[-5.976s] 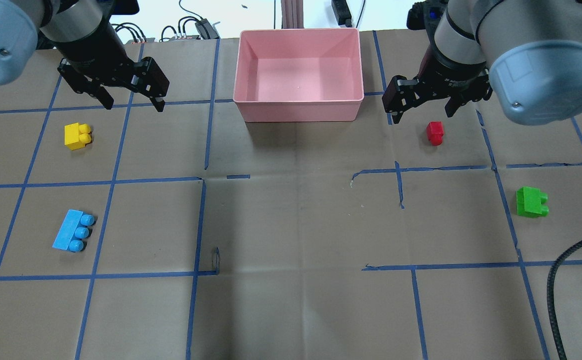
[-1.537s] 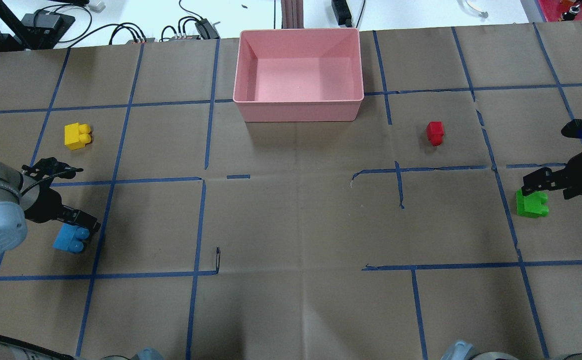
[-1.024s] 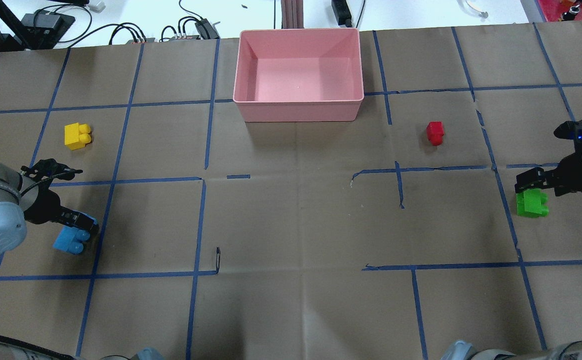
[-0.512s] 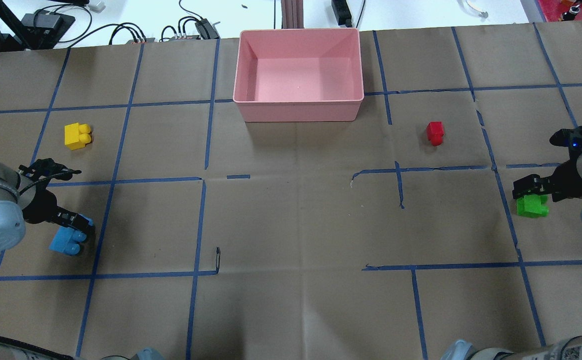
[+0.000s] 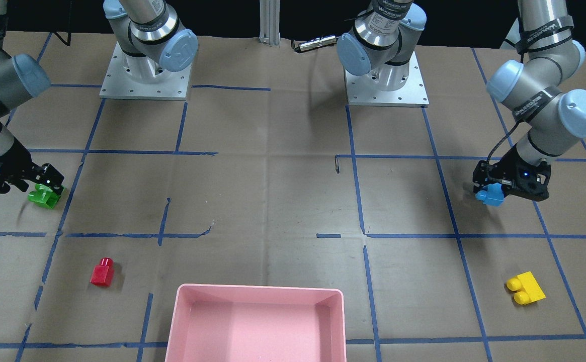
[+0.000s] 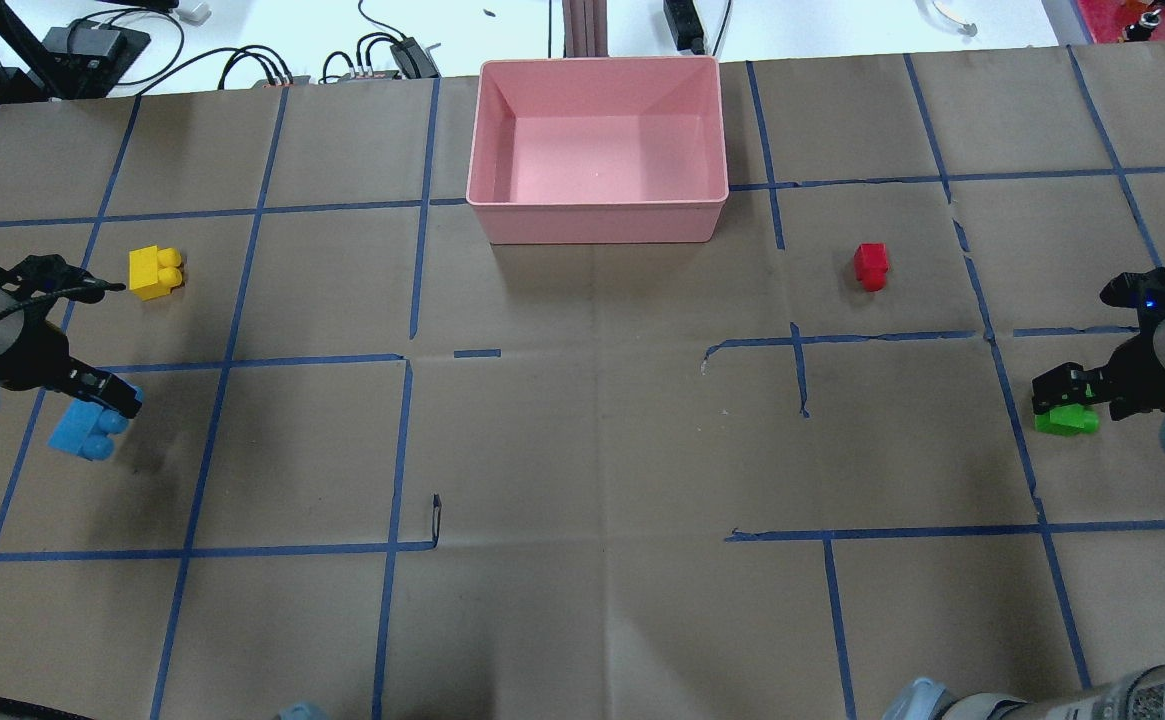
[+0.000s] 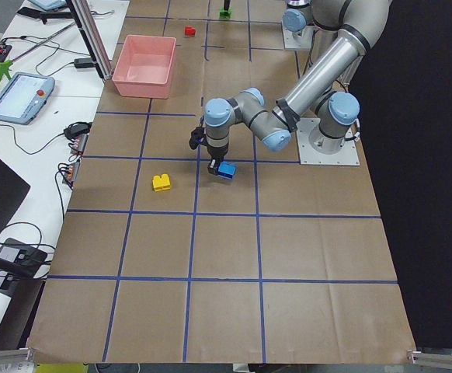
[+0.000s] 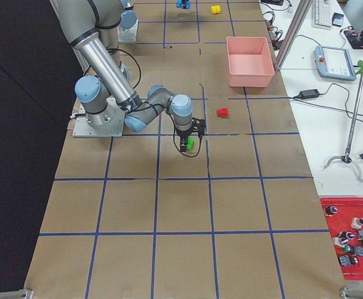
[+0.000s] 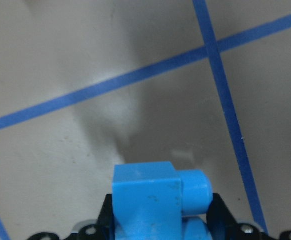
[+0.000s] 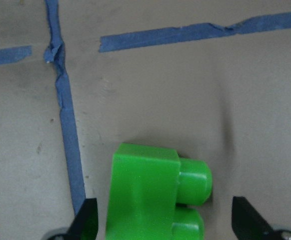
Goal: Put all blocks into box
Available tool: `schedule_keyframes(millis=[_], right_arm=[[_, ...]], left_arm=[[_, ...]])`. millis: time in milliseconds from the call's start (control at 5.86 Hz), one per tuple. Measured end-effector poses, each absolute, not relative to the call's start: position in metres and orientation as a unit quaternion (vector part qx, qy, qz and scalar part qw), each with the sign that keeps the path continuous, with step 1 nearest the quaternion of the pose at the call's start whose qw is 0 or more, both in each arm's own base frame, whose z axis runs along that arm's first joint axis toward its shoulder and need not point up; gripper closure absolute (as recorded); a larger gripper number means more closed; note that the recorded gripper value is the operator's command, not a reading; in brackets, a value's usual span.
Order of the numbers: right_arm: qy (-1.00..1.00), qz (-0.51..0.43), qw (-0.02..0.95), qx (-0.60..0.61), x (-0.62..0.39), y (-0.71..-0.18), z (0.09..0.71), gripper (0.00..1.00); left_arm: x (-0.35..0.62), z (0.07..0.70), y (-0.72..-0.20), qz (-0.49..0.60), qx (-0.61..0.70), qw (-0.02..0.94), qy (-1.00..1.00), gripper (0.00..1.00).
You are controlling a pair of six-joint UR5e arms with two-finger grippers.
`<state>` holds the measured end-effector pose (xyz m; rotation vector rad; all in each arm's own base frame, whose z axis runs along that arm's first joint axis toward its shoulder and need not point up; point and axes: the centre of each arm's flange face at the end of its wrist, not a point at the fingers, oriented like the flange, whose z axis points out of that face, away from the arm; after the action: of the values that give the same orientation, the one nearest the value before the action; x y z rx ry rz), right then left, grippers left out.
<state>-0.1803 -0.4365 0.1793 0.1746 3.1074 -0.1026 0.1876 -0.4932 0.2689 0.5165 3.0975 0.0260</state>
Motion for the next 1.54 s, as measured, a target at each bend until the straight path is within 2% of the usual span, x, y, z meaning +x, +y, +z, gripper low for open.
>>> schedule_keyframes(millis=[341, 512, 1024, 1366, 1537], right_arm=[[0.998, -0.034, 0.016, 0.059, -0.181, -0.437, 0.179, 0.73], [0.997, -0.037, 0.019, 0.058, -0.181, -0.439, 0.18, 0.89], [0.997, -0.06, 0.005, 0.049, -0.201, -0.468, 0.224, 0.97], [0.992, -0.122, -0.01, -0.013, -0.216, -0.528, 0.315, 0.97], [0.984, -0.161, -0.027, -0.069, -0.205, -0.561, 0.361, 0.97]], left_arm=[[0.177, 0.356, -0.556, 0.023, 0.159, -0.013, 0.987, 0.81], [0.144, 0.379, -0.588, 0.016, 0.15, -0.012, 0.988, 0.81], [0.006, 0.411, -0.693, -0.041, 0.064, -0.046, 0.996, 0.81], [-0.116, 0.408, -0.765, -0.065, 0.021, -0.056, 0.996, 0.81], [-0.179, 0.387, -0.784, -0.063, 0.007, -0.061, 0.996, 0.8]])
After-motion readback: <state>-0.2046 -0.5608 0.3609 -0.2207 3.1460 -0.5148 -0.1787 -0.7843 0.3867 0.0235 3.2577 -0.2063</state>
